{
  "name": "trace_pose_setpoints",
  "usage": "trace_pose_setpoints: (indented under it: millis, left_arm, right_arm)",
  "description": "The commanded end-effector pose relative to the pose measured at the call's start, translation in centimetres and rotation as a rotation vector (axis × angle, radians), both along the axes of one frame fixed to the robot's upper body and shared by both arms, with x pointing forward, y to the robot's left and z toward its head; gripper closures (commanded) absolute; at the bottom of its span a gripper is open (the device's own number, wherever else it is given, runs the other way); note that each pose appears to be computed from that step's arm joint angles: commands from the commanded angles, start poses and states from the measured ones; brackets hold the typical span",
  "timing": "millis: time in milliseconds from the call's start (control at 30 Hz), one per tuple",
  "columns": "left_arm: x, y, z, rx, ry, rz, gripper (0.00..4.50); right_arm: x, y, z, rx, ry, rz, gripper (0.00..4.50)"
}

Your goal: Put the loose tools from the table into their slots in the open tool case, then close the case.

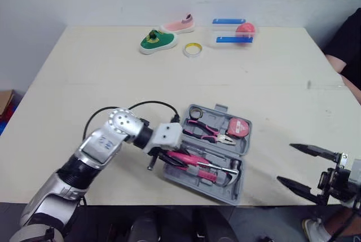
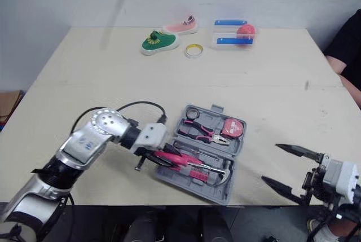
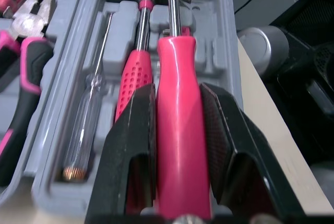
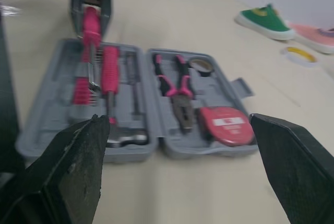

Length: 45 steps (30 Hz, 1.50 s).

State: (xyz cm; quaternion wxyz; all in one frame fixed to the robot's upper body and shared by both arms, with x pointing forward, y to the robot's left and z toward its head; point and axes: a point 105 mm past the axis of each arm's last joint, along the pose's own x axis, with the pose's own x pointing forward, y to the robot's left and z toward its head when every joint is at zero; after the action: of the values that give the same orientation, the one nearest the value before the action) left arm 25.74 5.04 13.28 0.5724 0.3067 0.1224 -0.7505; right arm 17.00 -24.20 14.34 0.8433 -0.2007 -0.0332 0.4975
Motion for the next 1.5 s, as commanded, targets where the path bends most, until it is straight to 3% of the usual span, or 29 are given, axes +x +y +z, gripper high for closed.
trace_pose_setpoints:
  millis: [33, 900, 1100, 1133, 1367, 1500]
  left_arm:
    - [-0.6, -0.6, 0.1, 0.038, -0.049, -0.041, 3.93]
    - [-1.8, -0.8, -1.9, 0.139, 0.011, -0.056, 3.93]
    - [-2.2, -1.8, -0.4, 0.017, 0.009, -0.086, 1.13]
    - [-2.3, -1.8, 0.0, 0.0, 0.006, -0.099, 0.97]
    - [-2.5, -1.0, 1.9, -0.166, -0.023, -0.225, 0.97]
    - [-2.9, -1.1, 1.8, -0.292, 0.038, -0.258, 2.28]
  right_arm:
    - [-1.1, 0.8, 0.3, -0.009, 0.008, 0.056, 0.0]
    - [0.0, 2.0, 0.7, 0.03, 0.01, -0.018, 0.0]
    - [0.4, 2.0, 0.7, 0.044, 0.008, -0.045, 0.0]
    - [0.4, 2.0, 0.7, 0.045, 0.01, -0.045, 0.0]
    - [0.6, 1.8, 0.0, 0.056, 0.022, -0.058, 0.0]
    - [0.3, 1.6, -0.6, 0.058, 0.037, -0.071, 0.0]
